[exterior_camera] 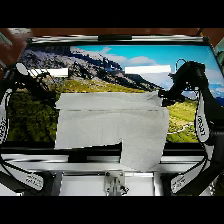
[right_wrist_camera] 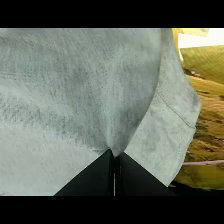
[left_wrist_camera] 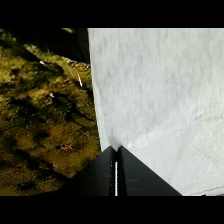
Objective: Fold the shirts.
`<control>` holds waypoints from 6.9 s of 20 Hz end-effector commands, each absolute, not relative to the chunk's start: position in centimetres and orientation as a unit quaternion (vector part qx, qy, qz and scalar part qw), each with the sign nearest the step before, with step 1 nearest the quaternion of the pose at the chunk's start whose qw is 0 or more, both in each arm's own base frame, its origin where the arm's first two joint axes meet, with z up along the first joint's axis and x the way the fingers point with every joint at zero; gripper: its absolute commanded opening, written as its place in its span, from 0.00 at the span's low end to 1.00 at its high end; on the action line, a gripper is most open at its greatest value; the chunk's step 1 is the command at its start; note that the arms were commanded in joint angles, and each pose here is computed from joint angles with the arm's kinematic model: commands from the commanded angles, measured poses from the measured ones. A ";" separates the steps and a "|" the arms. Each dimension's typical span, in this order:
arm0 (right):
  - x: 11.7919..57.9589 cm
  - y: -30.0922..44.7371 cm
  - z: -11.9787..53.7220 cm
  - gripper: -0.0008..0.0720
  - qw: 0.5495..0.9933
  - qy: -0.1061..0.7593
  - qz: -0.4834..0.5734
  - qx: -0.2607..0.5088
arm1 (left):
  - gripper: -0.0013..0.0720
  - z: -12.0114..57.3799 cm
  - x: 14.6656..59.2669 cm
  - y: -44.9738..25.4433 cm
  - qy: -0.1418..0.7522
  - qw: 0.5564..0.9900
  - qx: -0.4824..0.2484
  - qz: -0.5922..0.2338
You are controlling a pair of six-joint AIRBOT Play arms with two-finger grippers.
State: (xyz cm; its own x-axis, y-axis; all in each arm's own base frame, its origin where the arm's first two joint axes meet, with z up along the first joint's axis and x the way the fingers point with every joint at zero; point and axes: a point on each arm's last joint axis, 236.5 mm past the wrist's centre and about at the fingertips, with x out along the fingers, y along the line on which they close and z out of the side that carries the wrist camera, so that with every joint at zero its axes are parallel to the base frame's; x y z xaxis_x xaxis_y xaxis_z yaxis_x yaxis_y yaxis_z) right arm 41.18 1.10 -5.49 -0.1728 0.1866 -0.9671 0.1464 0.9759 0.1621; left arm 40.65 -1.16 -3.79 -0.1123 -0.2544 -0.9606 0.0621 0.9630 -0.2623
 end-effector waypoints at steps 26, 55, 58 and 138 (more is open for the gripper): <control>32.6 -10.7 4.1 0.80 0.670 0.719 -0.062 0.172 | 0.87 -2.5 29.0 0.9 0.756 0.619 -0.200 -0.079; 22.6 -1.7 -6.0 0.79 0.621 0.740 0.047 0.256 | 0.06 -12.0 20.3 -4.2 0.748 0.607 -0.256 -0.081; 19.9 0.9 -8.6 0.79 0.599 0.759 0.070 0.247 | 0.06 -11.8 20.4 -4.2 0.746 0.610 -0.255 -0.083; 45.0 4.0 -8.8 0.11 0.703 0.660 0.116 0.238 | 0.94 2.8 46.9 -9.3 0.582 0.755 -0.197 -0.230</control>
